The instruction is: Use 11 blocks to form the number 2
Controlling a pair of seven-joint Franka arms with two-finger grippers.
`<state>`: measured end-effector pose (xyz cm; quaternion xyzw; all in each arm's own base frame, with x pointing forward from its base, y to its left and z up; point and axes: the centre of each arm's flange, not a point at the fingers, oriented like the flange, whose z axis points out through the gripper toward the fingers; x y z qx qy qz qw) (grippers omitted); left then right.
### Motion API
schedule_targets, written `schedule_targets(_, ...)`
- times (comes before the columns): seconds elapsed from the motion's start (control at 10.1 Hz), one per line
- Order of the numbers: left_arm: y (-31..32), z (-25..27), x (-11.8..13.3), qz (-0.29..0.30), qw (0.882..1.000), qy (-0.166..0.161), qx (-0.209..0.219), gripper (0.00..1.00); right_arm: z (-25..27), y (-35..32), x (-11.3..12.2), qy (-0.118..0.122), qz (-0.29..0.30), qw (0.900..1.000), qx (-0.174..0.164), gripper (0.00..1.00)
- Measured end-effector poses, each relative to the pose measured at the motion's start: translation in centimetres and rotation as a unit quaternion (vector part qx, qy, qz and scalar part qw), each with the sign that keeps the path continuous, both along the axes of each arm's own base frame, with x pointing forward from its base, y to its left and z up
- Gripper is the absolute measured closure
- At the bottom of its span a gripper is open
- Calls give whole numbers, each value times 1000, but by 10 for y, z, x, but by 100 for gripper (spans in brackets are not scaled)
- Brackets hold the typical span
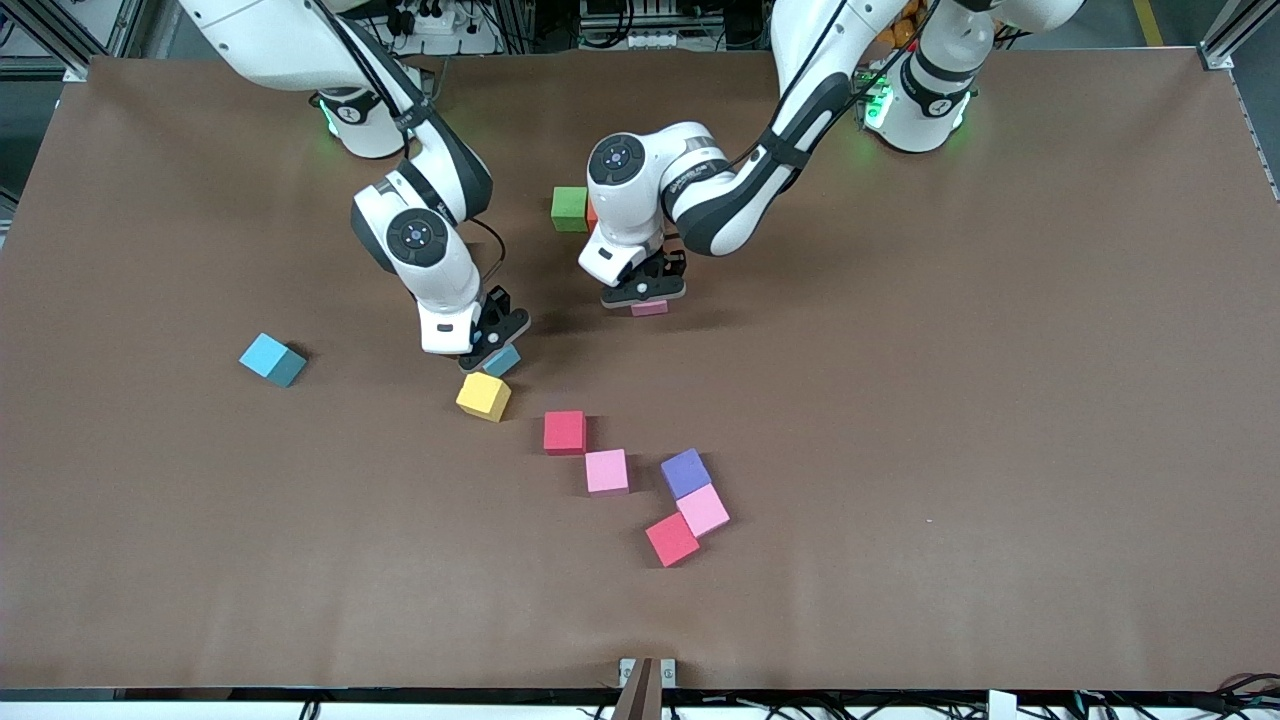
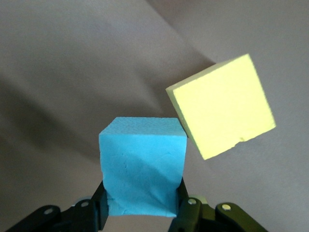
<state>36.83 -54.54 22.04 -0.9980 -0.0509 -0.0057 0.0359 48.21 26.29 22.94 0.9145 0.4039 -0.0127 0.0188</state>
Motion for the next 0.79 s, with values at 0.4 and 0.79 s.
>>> schedule_targets(0.4,-6,-1,-10,-8,1000,0,0,46,8,0,1,-2,102,995,1,48)
schedule_targets(0.79,-9,-7,-16,-14,1000,4,3,46,8,1,1,-1,123,992,1,52)
